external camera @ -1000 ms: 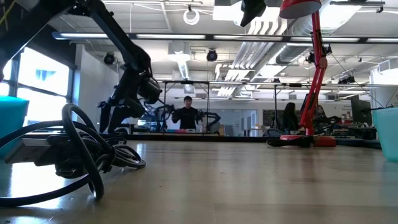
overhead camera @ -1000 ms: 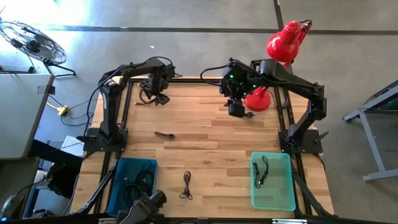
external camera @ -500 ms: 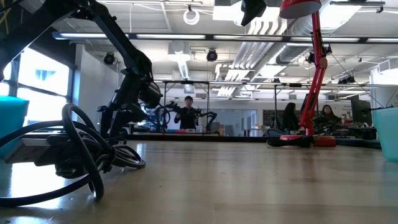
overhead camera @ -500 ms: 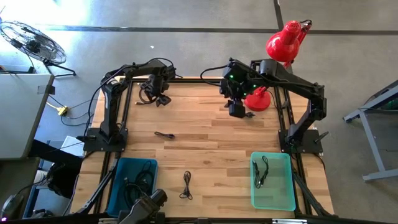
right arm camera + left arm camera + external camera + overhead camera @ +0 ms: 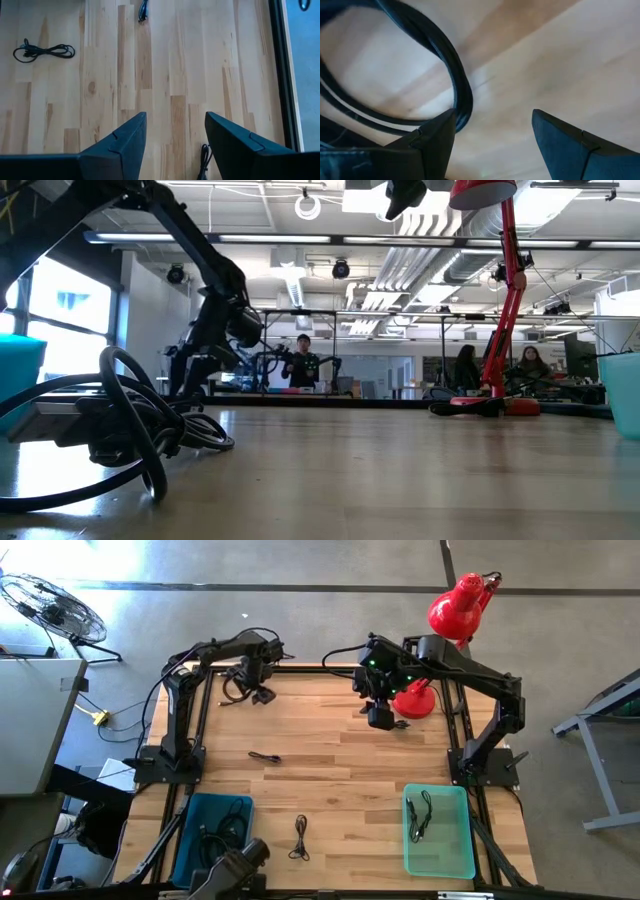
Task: Pick & Place USB Port
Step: Put the black USB cable into the dark blue bin
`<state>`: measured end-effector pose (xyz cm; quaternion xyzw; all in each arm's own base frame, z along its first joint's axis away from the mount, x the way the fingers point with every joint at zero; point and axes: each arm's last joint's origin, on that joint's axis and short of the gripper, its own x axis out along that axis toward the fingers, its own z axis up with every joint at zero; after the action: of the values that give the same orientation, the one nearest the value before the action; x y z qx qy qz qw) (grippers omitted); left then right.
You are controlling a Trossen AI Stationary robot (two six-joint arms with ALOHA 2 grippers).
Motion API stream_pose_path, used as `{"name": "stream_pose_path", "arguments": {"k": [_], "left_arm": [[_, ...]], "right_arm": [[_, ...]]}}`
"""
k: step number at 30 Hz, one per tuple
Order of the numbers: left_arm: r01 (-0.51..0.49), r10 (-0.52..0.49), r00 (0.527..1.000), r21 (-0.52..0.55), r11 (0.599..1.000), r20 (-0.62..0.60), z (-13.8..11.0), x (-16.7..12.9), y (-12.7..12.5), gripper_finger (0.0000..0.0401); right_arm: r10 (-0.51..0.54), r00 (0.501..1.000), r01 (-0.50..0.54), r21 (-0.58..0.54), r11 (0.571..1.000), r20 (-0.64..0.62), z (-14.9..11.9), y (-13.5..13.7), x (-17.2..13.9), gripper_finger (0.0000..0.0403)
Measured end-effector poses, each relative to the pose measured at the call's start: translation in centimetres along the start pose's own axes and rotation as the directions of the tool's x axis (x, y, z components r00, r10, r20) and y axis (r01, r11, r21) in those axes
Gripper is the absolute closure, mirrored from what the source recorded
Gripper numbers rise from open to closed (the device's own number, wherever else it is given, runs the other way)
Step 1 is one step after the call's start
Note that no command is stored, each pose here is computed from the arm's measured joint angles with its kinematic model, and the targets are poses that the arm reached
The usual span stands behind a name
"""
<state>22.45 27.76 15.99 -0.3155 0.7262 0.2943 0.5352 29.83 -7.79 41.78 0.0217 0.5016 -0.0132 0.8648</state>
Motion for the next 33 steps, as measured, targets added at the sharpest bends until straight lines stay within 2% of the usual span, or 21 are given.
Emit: {"name": "stream_pose_path", "arguments": {"k": [5,16,30,33], "left_arm": [[0.004,-0.004,0.999,-0.015,1.0,0.033,0.4,-0.9,0.4,0.0144],[0.07,-0.067,0.997,-0.1,0.993,0.028,0.3,-0.7,2.3,0.0144],[0.076,-0.073,0.997,-0.098,0.992,0.037,0.5,-0.7,2.3,0.0144],[0.088,-0.087,0.996,-0.101,0.991,0.014,0.7,-0.1,2.2,0.0144]], "right_arm": [[0.0,1.0,0.0,-0.001,1.0,0.002,0.0,0.0,0.0,0.0208],[-0.001,1.0,0.001,-0.006,1.0,0.003,0.0,0.0,0.0,0.0208],[-0.003,1.0,0.003,-0.011,1.0,0.017,0.2,0.0,0.1,0.0208],[0.004,1.0,-0.004,-0.01,1.0,0.009,-0.1,-0.1,1.0,0.0208]]}}
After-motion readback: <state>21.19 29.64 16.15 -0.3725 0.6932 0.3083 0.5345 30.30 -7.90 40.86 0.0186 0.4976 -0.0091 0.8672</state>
